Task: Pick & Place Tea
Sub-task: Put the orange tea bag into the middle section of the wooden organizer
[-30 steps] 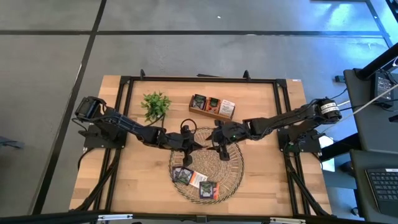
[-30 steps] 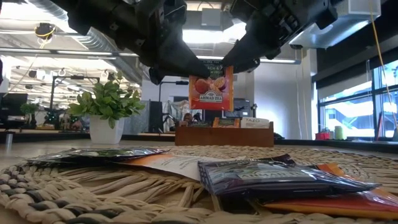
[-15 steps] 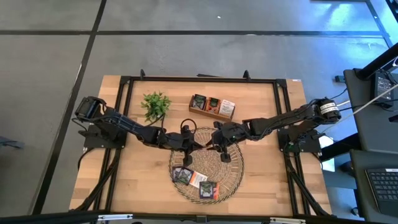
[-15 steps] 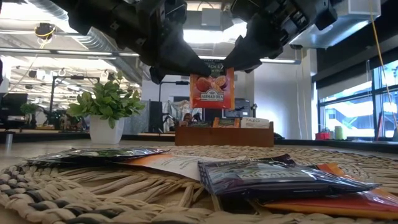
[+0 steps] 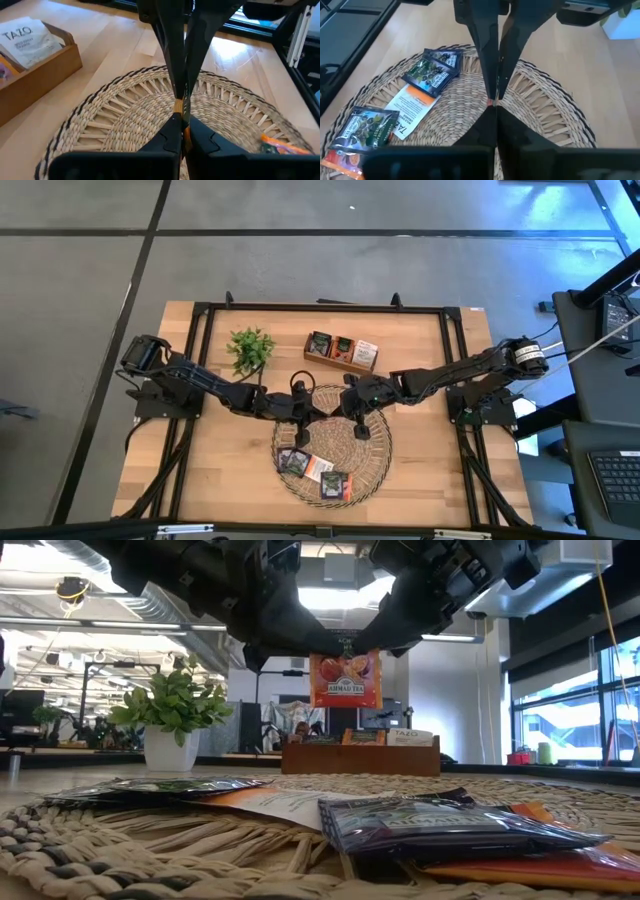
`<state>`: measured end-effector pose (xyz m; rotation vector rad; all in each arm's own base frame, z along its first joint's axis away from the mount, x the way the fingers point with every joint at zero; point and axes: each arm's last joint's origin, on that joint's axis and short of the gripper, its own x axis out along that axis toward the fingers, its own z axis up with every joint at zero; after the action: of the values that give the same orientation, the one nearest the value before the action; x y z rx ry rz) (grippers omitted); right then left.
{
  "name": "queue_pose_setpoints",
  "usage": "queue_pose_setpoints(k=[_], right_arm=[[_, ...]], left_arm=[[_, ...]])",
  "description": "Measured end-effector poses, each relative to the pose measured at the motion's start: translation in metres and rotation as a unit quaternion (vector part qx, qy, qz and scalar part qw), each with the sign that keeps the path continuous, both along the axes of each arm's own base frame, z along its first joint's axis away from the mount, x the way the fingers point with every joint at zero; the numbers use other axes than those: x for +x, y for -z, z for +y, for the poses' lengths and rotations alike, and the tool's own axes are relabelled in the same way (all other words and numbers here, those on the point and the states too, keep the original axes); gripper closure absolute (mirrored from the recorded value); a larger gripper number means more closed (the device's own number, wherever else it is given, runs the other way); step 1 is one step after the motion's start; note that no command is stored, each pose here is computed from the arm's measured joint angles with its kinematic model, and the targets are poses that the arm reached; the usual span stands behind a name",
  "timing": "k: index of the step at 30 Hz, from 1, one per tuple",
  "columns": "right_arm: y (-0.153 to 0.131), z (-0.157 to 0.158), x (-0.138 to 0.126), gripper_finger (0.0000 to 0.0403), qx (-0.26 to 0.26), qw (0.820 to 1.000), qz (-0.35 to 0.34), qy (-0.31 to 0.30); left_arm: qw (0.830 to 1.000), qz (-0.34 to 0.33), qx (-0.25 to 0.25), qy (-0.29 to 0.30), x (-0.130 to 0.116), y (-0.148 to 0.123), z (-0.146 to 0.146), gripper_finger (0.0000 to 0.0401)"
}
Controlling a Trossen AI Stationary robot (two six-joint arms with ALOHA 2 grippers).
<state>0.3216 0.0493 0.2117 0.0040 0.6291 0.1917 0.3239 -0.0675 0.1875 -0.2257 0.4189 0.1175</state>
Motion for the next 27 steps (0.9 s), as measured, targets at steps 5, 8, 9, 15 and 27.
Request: queue_pose_setpoints(k=[5, 8, 9, 15, 27], right_arm=[[0.000, 0.000, 0.000, 0.0397, 0.000, 1.000, 0.003, 0.009], [0.000, 0.000, 0.000, 0.0396, 0.001, 1.000, 0.003, 0.010], [0.000, 0.000, 0.000, 0.0396, 0.001, 1.000, 0.004, 0.010], [0.002, -0.001, -0.002, 0.0398, -0.002, 1.000, 0.015, 0.012], [-0.024, -0.024, -0.024, 0.0399, -0.095, 0.987, 0.016, 0.130]], left_arm=[[0.999, 0.003, 0.035, 0.018, 0.000, 0.000, 0.000, 0.0397], [0.999, 0.002, 0.027, 0.021, 0.000, 0.000, 0.000, 0.0396], [0.999, 0.002, 0.027, 0.022, 0.000, 0.000, 0.000, 0.0395], [1.000, 0.005, 0.018, 0.024, 0.000, 0.001, -0.001, 0.0351], [0.998, -0.012, 0.060, -0.006, -0.015, -0.014, -0.007, 0.0290]])
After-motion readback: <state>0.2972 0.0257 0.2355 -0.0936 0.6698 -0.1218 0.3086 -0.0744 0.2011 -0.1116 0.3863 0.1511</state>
